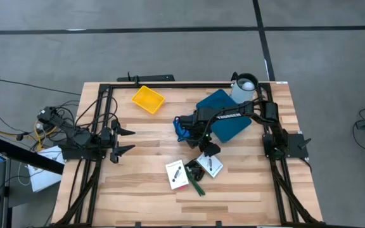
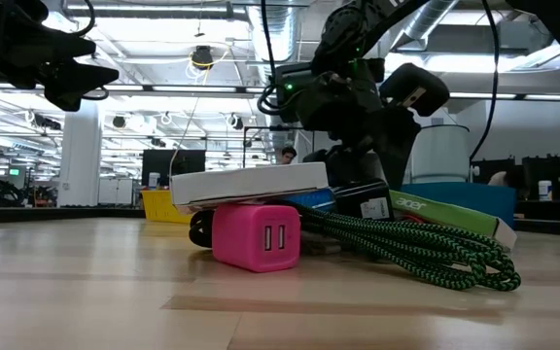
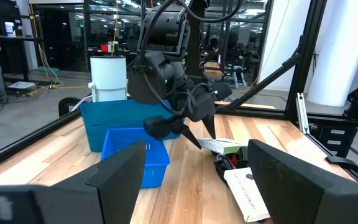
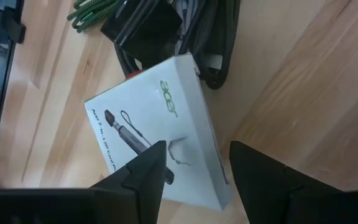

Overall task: Pick and place items into bin
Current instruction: Put the right SD card reader box into the dark blue bin

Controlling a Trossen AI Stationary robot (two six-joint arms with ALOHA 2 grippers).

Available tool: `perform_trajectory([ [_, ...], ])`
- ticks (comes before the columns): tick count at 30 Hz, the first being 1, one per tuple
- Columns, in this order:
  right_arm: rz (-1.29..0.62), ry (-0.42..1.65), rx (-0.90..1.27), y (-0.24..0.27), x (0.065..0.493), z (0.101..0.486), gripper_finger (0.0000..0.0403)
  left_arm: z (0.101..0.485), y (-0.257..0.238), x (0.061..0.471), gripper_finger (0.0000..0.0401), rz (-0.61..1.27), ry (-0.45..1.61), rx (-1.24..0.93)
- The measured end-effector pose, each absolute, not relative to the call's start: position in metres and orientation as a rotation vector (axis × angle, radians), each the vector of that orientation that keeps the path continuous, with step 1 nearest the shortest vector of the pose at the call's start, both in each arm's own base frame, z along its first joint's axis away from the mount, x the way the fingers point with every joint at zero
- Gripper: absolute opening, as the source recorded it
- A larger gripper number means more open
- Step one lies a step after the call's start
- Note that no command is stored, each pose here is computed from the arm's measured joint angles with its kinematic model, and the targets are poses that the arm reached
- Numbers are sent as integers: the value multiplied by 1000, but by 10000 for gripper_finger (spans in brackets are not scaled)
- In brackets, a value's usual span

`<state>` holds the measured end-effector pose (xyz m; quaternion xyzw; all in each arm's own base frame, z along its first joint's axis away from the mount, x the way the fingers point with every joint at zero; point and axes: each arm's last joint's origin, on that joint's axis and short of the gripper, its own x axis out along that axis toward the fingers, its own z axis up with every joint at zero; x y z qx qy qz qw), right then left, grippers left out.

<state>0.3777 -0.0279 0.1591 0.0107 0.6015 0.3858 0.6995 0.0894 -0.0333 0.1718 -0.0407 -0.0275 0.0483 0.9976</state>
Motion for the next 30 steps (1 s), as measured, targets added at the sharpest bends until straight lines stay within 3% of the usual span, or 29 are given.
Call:
perform_trajectory([
  [30, 856, 1302, 44, -34, 374, 146, 161, 172, -33, 89, 272, 97, -55, -82],
])
